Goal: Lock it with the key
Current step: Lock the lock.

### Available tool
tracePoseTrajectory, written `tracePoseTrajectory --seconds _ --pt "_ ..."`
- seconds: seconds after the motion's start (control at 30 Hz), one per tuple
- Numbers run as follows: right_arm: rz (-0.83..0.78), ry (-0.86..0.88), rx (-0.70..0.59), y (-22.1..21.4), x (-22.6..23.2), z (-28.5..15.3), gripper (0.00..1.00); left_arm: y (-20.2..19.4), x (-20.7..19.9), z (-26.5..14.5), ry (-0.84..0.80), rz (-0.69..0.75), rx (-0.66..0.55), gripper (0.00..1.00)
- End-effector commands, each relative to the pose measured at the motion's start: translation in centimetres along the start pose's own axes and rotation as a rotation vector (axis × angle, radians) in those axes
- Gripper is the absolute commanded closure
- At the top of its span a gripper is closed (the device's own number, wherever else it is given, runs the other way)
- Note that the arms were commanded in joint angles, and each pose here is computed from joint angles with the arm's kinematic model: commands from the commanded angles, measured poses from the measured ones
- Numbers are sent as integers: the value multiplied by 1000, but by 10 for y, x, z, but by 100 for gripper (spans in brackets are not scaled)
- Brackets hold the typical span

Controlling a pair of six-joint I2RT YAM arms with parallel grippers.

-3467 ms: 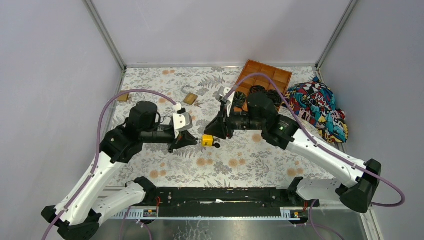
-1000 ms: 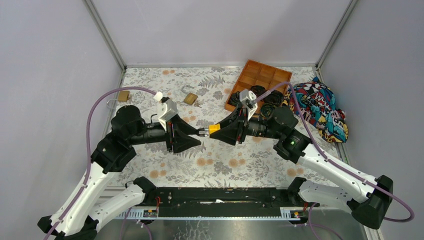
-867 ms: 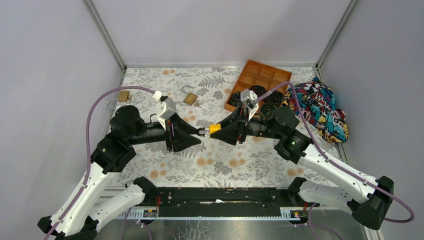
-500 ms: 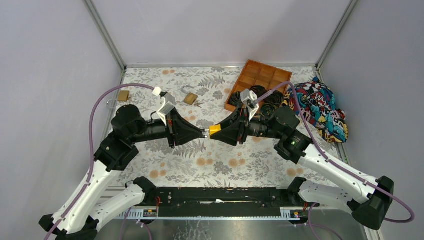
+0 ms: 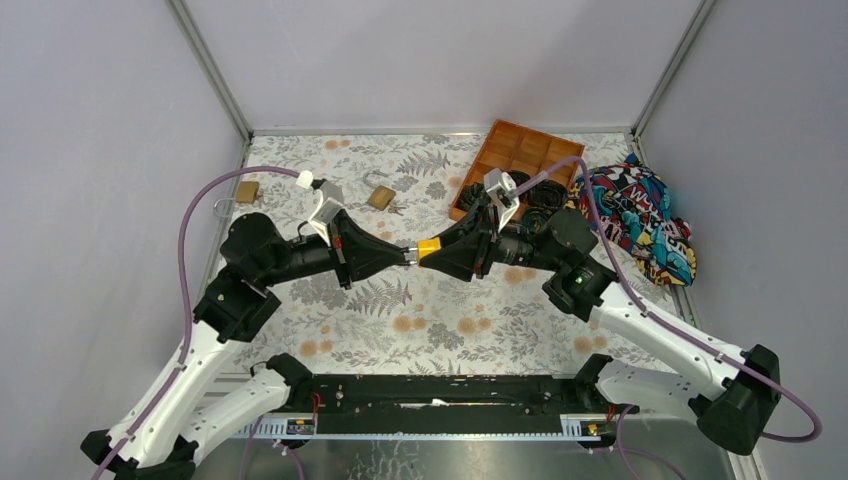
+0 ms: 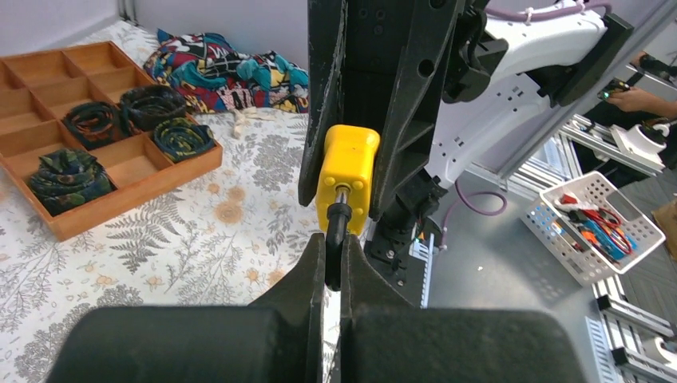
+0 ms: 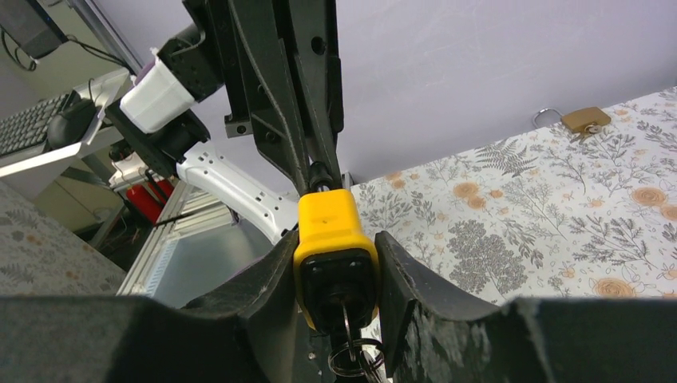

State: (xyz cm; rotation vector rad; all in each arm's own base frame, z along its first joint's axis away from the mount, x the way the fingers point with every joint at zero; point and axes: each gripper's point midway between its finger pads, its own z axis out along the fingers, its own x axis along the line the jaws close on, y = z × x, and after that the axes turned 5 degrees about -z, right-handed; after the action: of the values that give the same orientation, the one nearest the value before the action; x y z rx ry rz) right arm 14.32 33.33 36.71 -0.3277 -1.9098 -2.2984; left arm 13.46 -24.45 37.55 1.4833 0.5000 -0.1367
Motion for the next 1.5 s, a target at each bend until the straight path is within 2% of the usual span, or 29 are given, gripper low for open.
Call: tracePoseTrajectory --seconds 0.0,0.23,0.47,0.63,0.77,0.83,0.9,1.07,1.17,1.27,1.47 --pt "-15 -23 -146 27 -9 16 100 13 -9 15 -93 49 -75 100" --pt "3 -24 -131 20 -13 29 100 13 -2 30 -96 58 -115 100" --pt "25 -79 -113 -3 -31 30 100 21 -14 38 -155 143 -132 100" --pt "38 -17 -123 4 -29 45 100 2 -17 47 -184 131 -88 100" --pt "42 18 -113 3 -23 45 100 10 -17 49 -184 197 -110 100" --pt "40 108 -95 2 -8 46 100 15 -20 49 -197 231 -113 100" --pt "34 173 -76 2 1 41 100 11 -25 48 -221 223 -76 100" --pt "-52 125 -106 18 -6 16 100 -10 -42 36 -276 113 61 100" --pt "-88 219 -66 24 11 15 100 -3 -42 37 -240 129 49 100" --pt "-67 303 -29 32 25 16 100 13 -34 40 -181 235 8 100" --pt "-79 250 -45 37 21 15 100 10 -38 44 -191 247 47 100"
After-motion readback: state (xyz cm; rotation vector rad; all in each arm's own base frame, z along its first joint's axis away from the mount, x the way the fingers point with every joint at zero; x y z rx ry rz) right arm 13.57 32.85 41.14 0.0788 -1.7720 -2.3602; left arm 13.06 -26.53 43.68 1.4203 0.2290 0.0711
